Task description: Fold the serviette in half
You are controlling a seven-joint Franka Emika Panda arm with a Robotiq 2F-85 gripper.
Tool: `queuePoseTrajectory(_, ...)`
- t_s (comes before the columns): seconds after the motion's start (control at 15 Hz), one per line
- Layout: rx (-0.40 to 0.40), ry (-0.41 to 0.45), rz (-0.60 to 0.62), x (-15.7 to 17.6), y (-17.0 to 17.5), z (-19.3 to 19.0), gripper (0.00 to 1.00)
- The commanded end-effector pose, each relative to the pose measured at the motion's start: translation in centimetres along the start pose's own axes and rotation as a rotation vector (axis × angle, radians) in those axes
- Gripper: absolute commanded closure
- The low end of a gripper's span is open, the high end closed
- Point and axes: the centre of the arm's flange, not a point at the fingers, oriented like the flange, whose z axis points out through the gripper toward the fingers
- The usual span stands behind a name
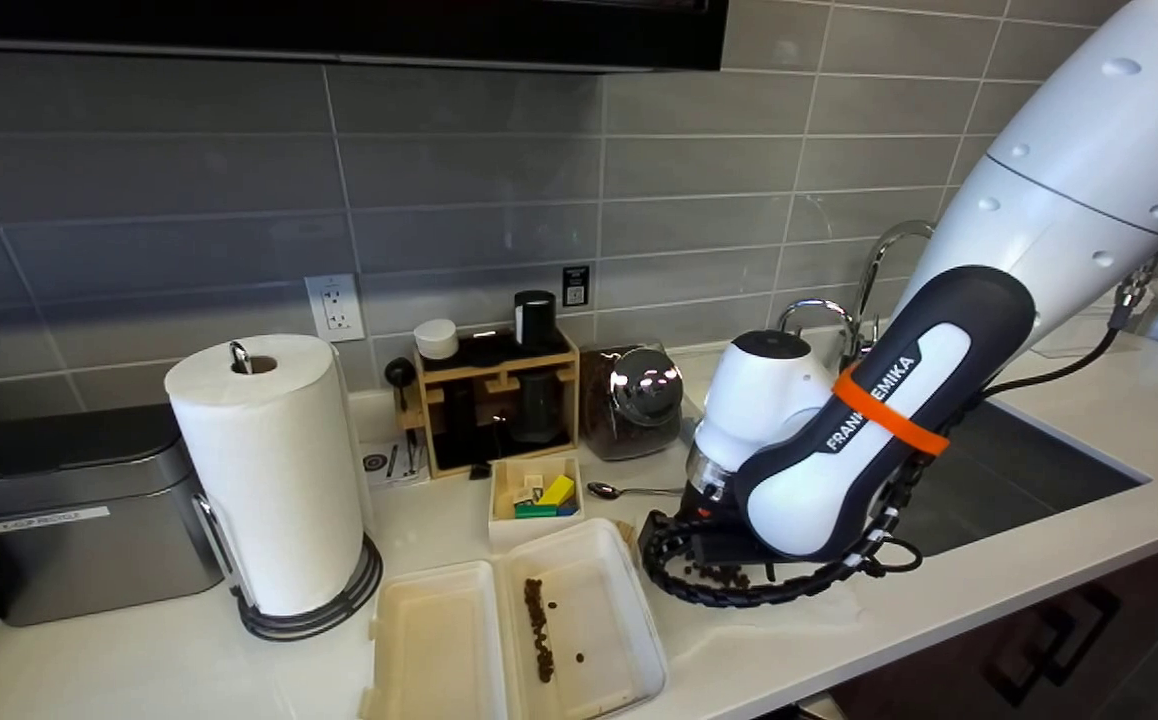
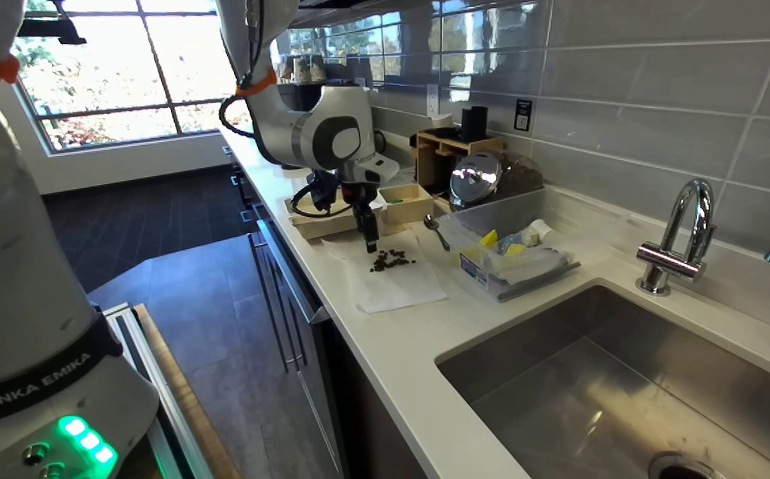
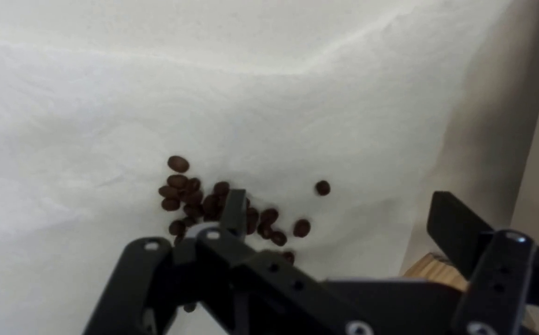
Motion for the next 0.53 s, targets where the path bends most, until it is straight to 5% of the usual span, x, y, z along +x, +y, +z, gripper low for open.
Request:
queuePoseTrajectory(0.0, -0.012, 0.002, -0.005, -0.2, -1.7, 0.7, 0.00)
queuePoseTrajectory(0.47, -0.035, 0.011, -0.019, 0.1, -2.5, 1.8, 0.00)
